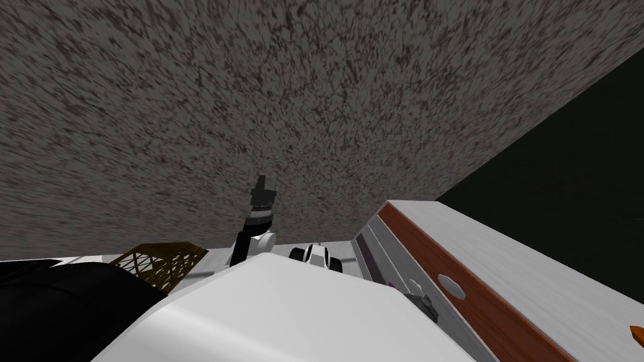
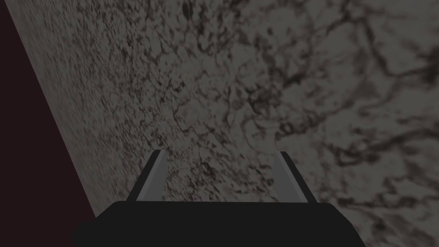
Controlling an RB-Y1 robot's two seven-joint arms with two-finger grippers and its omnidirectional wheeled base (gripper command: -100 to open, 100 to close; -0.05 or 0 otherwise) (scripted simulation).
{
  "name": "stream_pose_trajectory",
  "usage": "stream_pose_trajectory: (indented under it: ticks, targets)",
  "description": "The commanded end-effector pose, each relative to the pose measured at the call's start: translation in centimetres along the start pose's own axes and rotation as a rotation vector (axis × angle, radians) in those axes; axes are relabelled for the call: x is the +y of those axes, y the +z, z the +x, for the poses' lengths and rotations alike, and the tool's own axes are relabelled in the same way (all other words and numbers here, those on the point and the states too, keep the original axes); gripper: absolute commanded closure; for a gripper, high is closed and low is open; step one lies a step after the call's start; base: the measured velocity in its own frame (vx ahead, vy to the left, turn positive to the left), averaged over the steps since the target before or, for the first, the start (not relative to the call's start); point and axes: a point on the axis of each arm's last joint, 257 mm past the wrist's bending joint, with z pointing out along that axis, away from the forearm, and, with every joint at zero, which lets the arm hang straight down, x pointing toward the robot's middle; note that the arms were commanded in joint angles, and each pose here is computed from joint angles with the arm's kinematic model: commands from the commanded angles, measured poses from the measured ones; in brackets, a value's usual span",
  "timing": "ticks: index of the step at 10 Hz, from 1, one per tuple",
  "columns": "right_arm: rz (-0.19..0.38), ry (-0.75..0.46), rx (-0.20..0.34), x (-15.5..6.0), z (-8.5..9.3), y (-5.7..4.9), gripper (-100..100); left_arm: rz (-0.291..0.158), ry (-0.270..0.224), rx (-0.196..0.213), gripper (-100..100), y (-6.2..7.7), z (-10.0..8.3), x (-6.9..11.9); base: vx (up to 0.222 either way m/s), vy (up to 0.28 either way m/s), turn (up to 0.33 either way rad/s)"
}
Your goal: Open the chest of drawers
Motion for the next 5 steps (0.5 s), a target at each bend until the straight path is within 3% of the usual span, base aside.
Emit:
stream_pose_trajectory:
  ticks: [1, 3, 5]
  targets:
    - [-0.025, -0.010, -0.004, 1.6, -0.3, -2.7, 100, 0.000, 0.000, 0.000, 0, 0.0, 0.0, 0.0, 0.016, -0.061, -0.015]
    - [-0.024, -0.004, -0.008, 1.5, -0.6, -2.7, 100, 0.000, 0.000, 0.000, 0, 0.0, 0.0, 0.0, 0.010, -0.053, 0.002]
    - [-0.022, -0.021, -0.017, 2.5, -1.1, -6.0, 100, 0.000, 0.000, 0.000, 0, 0.0, 0.0, 0.0, 0.016, -0.083, 0.000]
